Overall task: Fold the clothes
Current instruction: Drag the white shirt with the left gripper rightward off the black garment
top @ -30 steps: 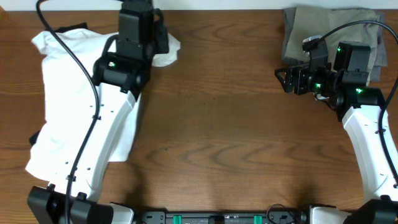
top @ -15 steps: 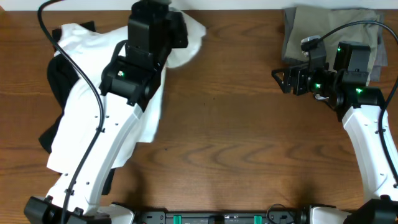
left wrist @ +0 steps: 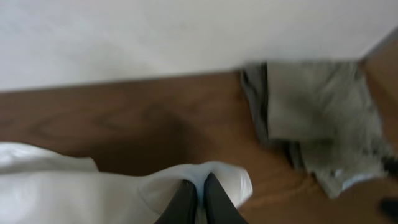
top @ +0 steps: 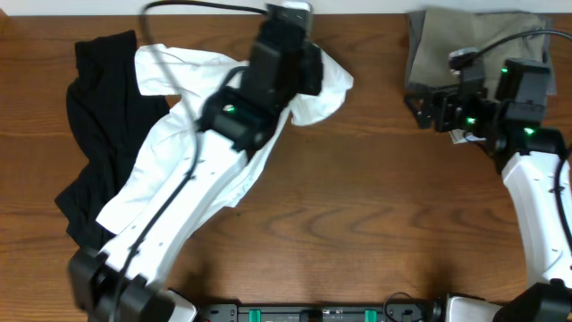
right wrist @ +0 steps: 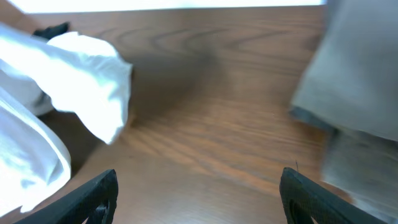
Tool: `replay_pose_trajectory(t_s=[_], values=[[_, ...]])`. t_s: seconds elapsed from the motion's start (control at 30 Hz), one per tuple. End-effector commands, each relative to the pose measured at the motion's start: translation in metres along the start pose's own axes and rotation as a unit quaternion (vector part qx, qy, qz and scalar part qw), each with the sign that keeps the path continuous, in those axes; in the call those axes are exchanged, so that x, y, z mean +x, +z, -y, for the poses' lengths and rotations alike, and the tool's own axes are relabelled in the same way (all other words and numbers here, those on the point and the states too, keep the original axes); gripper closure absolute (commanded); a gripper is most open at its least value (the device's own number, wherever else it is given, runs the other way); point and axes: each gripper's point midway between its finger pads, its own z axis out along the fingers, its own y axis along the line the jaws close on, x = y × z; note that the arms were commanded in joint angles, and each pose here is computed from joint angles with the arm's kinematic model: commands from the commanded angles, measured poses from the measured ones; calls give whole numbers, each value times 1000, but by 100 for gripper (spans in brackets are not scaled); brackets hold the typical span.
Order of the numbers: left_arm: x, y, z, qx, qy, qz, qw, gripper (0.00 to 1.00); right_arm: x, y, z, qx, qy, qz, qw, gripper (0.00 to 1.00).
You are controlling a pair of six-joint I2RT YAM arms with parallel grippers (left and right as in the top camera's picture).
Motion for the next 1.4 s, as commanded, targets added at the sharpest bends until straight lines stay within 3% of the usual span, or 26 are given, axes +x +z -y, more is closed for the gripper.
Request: replay_pose_trajectory(t_s=[0.0,0.37,0.77,0.93,1.17,1.23,1.27,1.3,1.37], values=[[21,20,17,15,-11,-29,999,94,-19,-22,12,15,6,34,999,19],[91,59,101,132,-10,-107,985,94,-31,-60,32,15,27,80,996,18],[145,26,189,207,45,-149,966,94,-31,-62,35,17,33,82,996,18],[157,16,206,220,61,-156,961,94,-31,-62,35,17,32,82,996,18],[148,25,191,206,58,-148,966,93,-31,-62,35,17,32,82,996,18],[143,29,183,198,52,-146,968,71,-32,-62,35,17,32,82,996,18],[140,31,178,194,49,-144,969,53,-32,-62,35,17,32,83,996,18],[138,33,172,190,46,-144,970,28,-32,-62,35,18,32,83,996,18],[131,35,160,184,37,-148,971,4,-32,-62,36,20,33,83,996,18]])
